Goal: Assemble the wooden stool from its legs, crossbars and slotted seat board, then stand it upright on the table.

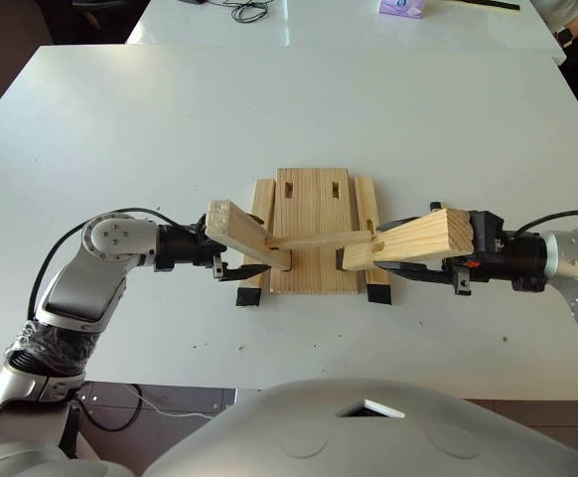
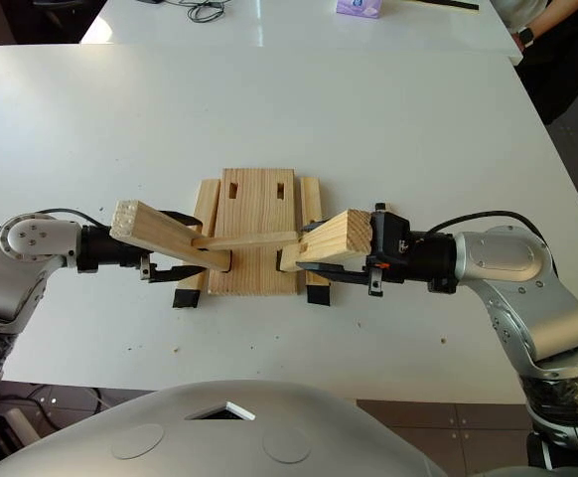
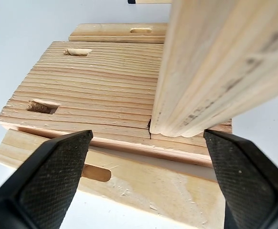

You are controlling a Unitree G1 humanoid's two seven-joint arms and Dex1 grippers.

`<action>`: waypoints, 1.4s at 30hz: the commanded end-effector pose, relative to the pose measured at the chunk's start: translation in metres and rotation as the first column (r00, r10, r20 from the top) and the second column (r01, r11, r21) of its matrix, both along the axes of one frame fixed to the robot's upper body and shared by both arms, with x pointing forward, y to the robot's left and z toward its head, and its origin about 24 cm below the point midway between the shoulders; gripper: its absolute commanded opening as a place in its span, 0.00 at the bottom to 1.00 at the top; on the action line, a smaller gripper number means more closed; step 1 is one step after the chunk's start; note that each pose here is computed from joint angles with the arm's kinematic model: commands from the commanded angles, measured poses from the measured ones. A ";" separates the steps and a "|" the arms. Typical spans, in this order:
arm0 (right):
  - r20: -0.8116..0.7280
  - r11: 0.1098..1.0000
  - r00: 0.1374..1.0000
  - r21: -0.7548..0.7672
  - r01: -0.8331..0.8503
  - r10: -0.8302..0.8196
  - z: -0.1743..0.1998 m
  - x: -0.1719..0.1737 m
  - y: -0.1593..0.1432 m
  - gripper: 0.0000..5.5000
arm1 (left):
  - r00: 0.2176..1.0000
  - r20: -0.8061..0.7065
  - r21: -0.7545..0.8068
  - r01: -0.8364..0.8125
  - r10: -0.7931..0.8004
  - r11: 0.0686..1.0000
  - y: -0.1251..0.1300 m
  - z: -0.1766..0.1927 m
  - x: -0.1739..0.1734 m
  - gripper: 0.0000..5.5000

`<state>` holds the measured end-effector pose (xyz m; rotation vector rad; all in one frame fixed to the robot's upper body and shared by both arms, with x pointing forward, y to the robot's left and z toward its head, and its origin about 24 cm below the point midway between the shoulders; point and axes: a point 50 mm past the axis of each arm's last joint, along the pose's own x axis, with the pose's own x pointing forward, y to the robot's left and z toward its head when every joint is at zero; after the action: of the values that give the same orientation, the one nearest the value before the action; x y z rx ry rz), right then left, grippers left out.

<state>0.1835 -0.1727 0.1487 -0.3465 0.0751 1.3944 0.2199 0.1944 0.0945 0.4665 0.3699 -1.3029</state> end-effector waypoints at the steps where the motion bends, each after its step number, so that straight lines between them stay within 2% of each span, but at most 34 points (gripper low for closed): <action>1: 0.011 0.998 1.000 -0.060 -0.001 0.002 0.000 0.007 -0.003 0.37 | 1.000 0.007 0.007 0.031 -0.031 1.000 -0.003 0.001 0.000 0.78; 13: -0.138 1.000 0.990 0.022 0.019 -0.016 -0.010 0.017 -0.004 0.37 | 0.996 0.004 0.012 0.085 -0.085 0.996 -0.009 0.001 0.000 0.78; 21: -0.145 1.000 0.989 0.011 -0.006 0.008 -0.013 0.019 -0.002 0.37 | 0.992 0.015 -0.002 0.123 -0.123 0.992 -0.019 0.004 0.003 0.78; 31: -0.139 0.993 0.987 -0.077 -0.091 0.080 -0.013 0.025 -0.004 0.37 | 0.988 0.016 0.001 0.153 -0.153 0.988 -0.023 0.004 0.003 0.78; 42: -0.198 0.999 0.980 -0.037 -0.039 0.031 -0.018 0.040 -0.008 0.37 | 0.980 0.011 0.003 0.198 -0.198 0.980 -0.028 0.003 0.000 0.78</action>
<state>0.2236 -0.1805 0.1457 -0.2676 0.1571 1.4802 0.2212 0.1764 0.0934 0.5043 0.3671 -1.4427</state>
